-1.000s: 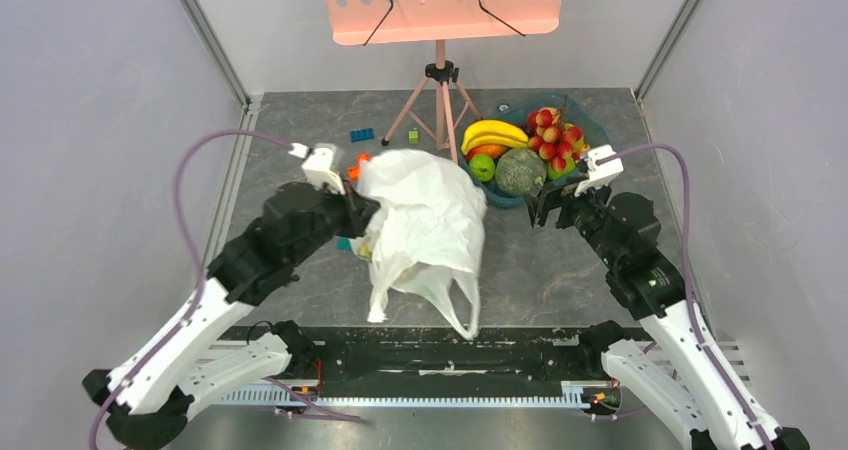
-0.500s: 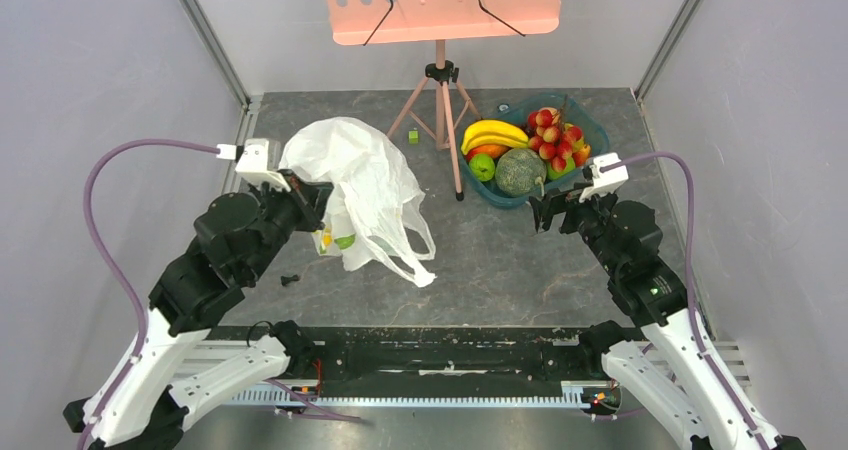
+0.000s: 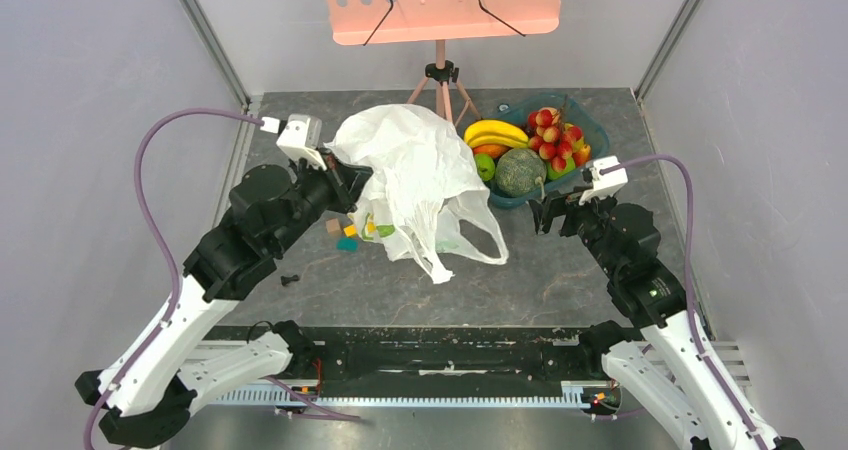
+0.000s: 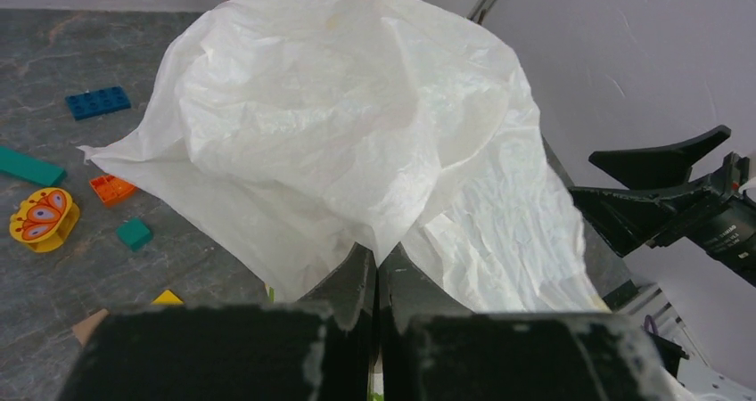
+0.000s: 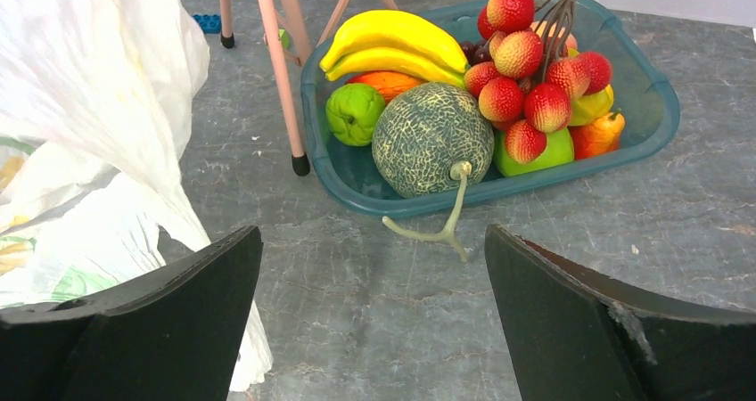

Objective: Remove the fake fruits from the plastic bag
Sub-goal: Adjust the plastic bag at the center of the board.

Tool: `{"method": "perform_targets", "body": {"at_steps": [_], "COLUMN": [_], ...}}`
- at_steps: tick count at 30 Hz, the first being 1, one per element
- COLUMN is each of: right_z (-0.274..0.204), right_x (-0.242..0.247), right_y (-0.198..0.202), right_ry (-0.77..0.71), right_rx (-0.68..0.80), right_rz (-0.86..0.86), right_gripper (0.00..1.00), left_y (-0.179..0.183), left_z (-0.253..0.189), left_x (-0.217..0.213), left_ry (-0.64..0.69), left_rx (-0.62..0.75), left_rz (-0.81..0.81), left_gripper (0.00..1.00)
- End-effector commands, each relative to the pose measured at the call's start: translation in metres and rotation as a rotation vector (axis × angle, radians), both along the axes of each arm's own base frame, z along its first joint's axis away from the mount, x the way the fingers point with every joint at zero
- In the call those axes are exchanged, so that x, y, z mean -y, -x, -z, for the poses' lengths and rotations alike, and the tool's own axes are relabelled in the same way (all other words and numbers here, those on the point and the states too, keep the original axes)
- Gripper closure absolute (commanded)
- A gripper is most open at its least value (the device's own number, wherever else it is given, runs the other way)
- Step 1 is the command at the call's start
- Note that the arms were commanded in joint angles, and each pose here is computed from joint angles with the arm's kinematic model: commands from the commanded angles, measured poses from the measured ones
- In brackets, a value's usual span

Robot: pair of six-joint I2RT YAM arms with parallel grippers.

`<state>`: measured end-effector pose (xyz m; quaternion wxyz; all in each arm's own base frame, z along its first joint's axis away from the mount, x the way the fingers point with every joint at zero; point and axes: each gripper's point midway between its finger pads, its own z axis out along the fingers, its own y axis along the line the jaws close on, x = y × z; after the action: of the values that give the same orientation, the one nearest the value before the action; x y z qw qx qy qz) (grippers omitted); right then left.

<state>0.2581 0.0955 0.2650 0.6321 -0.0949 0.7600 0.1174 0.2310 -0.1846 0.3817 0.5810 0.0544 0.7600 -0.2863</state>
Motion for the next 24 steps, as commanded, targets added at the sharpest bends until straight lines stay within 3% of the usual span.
{"method": "perform_targets", "body": {"at_steps": [1,5,6,8,11,12,13,21,24], "right_z": [-0.002,0.002,0.003,0.007,0.01,0.011,0.01,0.014,0.016], "right_x": [0.001,0.001,0.001,0.001,-0.002,-0.002,-0.002,-0.004,-0.023], "right_y": [-0.001,-0.001,-0.001,-0.001,-0.001,-0.002,-0.001,0.001,0.006], "right_ry": [-0.019,-0.015,-0.014,-0.011,-0.008,-0.009,-0.008,-0.029,-0.013], "right_rx": [0.015,0.007,0.003,-0.005,-0.016,-0.02,-0.02,-0.025,-0.025], "right_rz": [0.013,0.011,0.013,0.01,-0.003,-0.003,-0.003,-0.009,-0.135], "right_gripper": [0.02,0.02,0.02,0.02,0.02,0.02,0.02,0.02,0.02], "left_y": [-0.005,0.0,0.002,0.006,0.009,0.01,0.011,0.012,0.011], "left_z": [0.015,0.081,0.094,0.119,0.137,0.138,0.136,0.116,0.115], "left_x": [-0.017,-0.025,-0.026,-0.031,-0.044,-0.05,-0.055,-0.067,-0.068], "left_ry": [0.011,-0.046,-0.05,-0.072,-0.103,-0.113,-0.124,-0.164,-0.174], "left_rx": [-0.003,-0.124,-0.146,-0.186,-0.212,-0.214,-0.207,-0.163,-0.164], "left_rz": [-0.097,-0.135,-0.14,-0.156,-0.205,-0.224,-0.244,-0.266,-0.265], "left_gripper": [0.98,0.97,0.92,0.73,0.14,0.04,0.01,0.0,0.0]}}
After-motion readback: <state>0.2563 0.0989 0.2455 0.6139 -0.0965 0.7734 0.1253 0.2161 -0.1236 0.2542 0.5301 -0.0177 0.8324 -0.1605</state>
